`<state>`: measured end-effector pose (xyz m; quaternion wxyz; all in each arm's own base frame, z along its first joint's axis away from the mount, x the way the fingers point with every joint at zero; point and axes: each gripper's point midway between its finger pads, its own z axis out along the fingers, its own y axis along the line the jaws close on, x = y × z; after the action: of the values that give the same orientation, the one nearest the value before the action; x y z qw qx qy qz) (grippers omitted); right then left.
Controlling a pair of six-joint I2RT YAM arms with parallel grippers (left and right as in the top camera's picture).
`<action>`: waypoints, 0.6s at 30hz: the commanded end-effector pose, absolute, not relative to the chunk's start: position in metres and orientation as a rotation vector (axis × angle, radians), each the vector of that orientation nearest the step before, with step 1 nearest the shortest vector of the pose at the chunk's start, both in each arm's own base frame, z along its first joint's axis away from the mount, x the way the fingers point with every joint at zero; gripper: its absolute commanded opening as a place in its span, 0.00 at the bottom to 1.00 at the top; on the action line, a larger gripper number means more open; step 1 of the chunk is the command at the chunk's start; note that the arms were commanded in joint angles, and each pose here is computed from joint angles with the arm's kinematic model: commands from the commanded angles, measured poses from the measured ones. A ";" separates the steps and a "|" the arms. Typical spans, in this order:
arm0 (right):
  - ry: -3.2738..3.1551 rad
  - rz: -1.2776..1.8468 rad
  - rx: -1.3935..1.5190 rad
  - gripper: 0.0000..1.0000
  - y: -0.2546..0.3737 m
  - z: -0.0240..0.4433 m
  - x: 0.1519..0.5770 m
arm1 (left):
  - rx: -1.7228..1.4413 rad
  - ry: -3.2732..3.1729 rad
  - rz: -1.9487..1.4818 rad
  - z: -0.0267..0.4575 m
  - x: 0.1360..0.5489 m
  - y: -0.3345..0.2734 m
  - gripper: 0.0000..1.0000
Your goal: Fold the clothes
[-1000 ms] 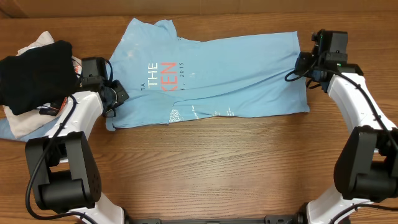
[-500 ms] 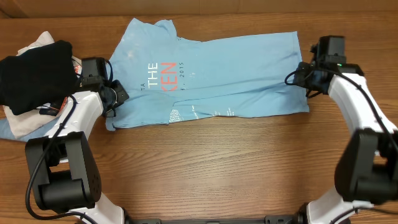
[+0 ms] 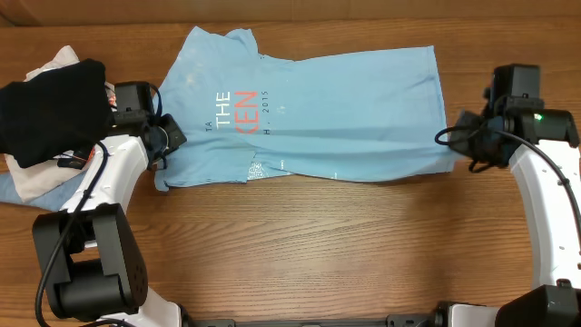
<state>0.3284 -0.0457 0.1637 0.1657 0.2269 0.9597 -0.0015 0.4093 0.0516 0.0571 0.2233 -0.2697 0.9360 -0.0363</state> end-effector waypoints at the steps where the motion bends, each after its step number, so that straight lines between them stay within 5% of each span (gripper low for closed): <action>1: 2.737 -0.116 0.741 0.04 -0.059 0.165 0.314 | -0.749 2.568 -0.085 0.067 0.405 0.062 0.04; 18: 2.565 -0.060 0.693 0.09 -0.064 0.159 0.382 | -0.758 2.571 -0.111 0.066 0.404 0.063 0.04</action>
<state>0.3736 -0.0619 0.1729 0.2507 0.2514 0.9347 -0.0172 0.4017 0.0613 0.0547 0.2099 -0.2841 0.9348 -0.0379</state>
